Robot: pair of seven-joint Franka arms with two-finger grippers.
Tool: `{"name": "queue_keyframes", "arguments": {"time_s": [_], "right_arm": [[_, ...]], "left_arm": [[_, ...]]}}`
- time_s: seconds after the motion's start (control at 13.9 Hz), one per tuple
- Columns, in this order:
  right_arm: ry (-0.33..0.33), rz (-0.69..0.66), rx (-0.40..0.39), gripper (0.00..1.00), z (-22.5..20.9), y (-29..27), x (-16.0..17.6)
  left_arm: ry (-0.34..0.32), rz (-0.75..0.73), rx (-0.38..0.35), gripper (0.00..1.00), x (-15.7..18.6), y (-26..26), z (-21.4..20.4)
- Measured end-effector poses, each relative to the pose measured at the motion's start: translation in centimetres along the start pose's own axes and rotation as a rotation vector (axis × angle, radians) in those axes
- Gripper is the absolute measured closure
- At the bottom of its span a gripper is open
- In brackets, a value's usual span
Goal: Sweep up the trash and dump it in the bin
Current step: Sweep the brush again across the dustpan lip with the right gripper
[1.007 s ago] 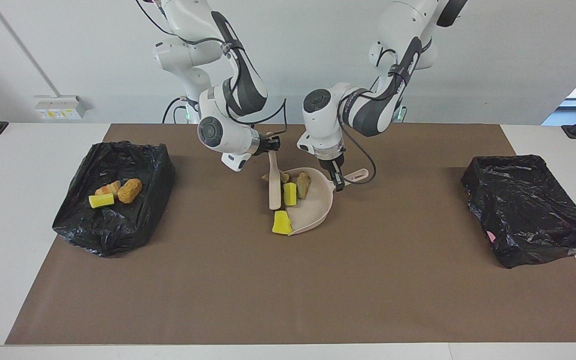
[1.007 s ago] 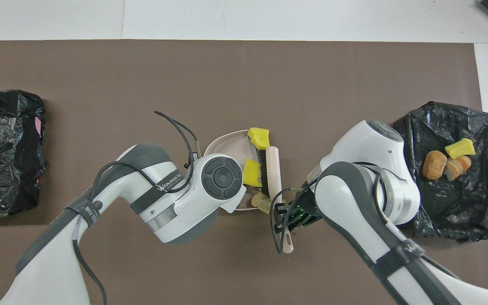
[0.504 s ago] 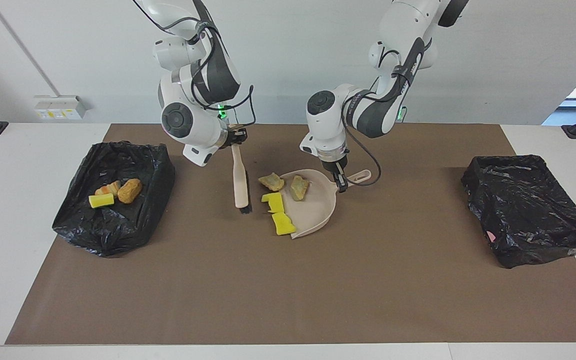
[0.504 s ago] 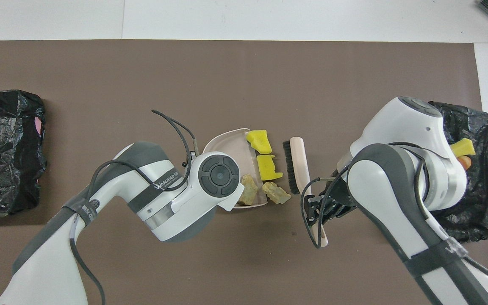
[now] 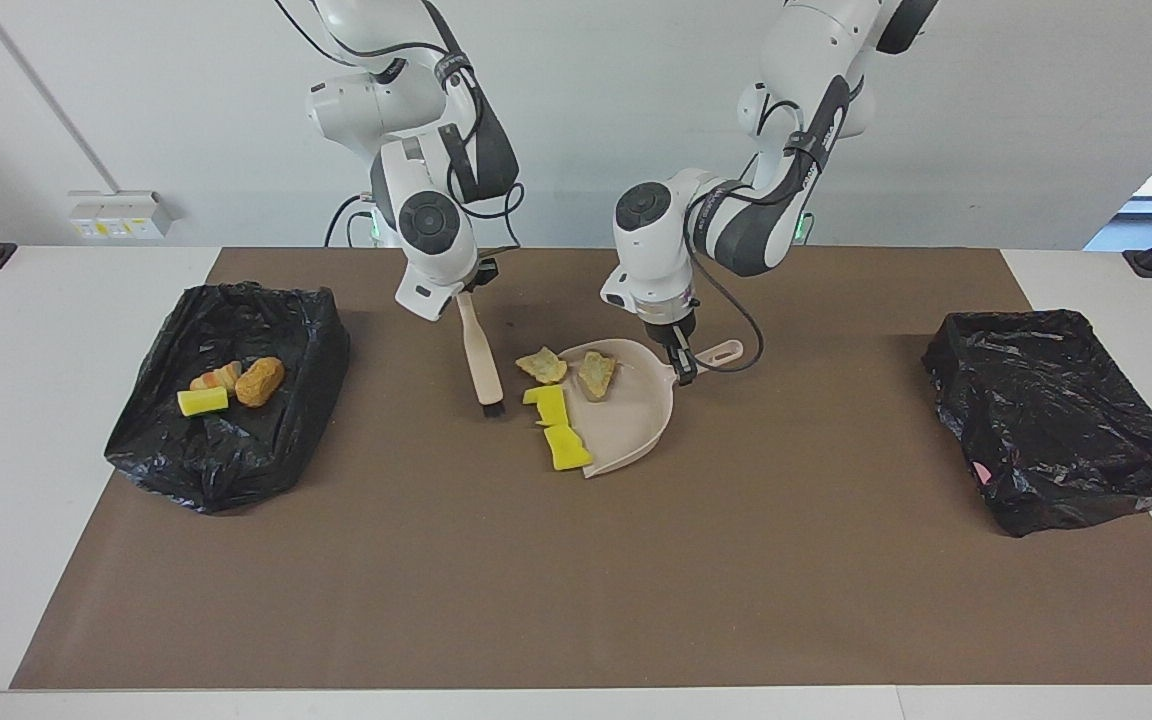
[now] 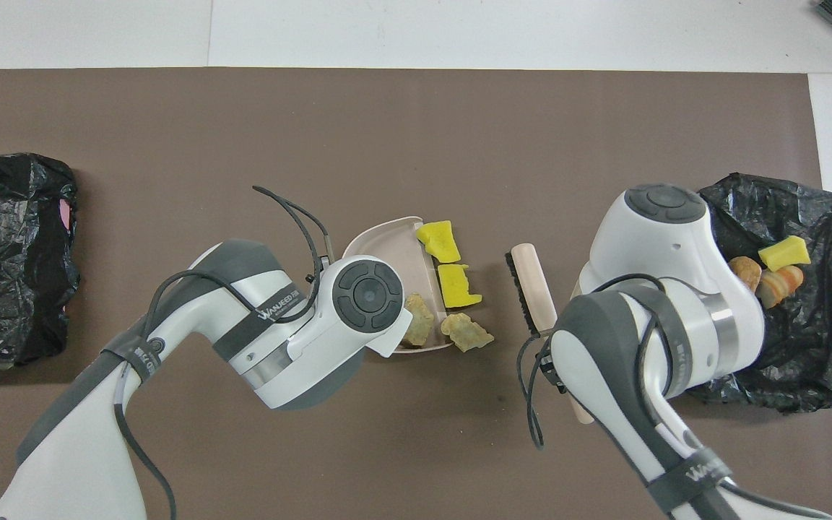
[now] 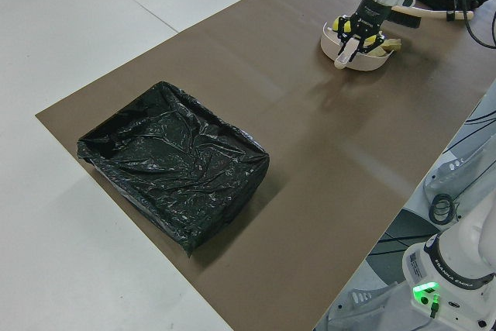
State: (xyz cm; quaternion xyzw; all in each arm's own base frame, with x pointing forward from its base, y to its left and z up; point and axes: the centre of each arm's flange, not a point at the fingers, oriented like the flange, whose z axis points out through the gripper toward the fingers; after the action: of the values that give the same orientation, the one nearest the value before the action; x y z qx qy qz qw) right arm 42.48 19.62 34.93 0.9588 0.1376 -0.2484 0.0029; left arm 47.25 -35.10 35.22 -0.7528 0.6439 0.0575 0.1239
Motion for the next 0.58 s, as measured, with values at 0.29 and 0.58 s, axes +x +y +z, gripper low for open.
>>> {"name": "queue_keyframes", "arguments": {"time_s": [0.29, 0.58], "right_arm": [[0.012, 0.017, 0.105, 0.74, 0.4, -1.8, 0.1], [0.031, 0.056, 0.285, 0.74, 1.1, -3.5, 0.8]], "left_arm": [[-0.006, 0.002, 0.0, 0.67, -0.2, 0.3, 0.2], [-0.009, 0.001, 0.003, 0.67, -0.3, 0.4, 0.2]]}}
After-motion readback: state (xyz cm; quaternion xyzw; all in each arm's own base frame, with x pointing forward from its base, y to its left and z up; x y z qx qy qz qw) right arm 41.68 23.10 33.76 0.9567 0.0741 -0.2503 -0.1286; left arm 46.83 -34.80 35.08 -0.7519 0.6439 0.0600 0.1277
